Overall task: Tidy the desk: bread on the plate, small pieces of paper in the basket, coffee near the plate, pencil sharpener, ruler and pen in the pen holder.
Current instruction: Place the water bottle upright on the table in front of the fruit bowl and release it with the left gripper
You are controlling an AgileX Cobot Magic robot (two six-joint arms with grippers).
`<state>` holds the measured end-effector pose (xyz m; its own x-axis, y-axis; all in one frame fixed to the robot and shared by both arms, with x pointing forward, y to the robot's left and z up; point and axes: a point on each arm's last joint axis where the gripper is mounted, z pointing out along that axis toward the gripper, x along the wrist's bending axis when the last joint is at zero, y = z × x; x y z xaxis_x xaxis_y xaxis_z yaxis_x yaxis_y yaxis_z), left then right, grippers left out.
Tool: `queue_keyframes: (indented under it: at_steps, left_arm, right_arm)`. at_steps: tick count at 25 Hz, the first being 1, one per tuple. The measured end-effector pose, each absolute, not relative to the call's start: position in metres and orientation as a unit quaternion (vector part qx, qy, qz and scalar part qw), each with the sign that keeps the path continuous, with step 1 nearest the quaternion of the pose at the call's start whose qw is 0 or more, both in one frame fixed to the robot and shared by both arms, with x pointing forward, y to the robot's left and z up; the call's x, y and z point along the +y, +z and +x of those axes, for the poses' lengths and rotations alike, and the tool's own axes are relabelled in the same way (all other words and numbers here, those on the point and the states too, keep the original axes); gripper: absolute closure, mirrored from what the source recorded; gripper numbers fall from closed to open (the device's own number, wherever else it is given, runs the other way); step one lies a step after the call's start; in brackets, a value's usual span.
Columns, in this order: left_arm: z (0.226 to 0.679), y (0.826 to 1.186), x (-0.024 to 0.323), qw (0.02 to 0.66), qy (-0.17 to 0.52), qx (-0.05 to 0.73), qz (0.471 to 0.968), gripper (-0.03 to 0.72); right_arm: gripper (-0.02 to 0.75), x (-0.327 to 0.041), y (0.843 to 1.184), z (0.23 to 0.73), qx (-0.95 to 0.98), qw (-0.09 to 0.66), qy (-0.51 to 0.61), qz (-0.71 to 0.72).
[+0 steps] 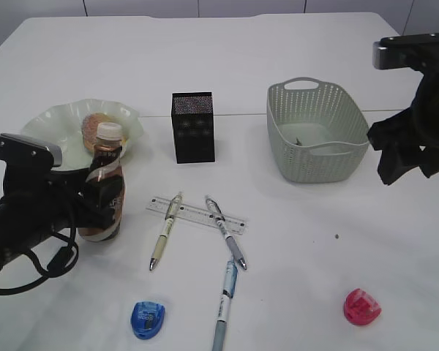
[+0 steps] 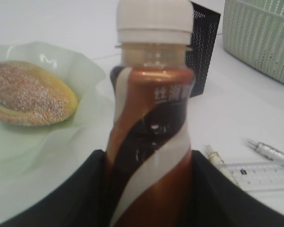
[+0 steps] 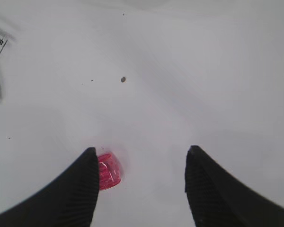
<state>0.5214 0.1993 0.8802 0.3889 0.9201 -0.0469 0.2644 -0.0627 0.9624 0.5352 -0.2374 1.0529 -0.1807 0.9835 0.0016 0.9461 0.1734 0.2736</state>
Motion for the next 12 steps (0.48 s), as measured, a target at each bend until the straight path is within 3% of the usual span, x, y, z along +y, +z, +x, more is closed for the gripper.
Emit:
queue_keyframes:
  at_steps: [12]
  left_arm:
    - [0.529,0.860,0.198,0.531,0.330,0.454,0.635,0.318]
  right_arm:
    - [0.312,-0.237,1.053,0.535,0.761,0.088,0.107,0.634]
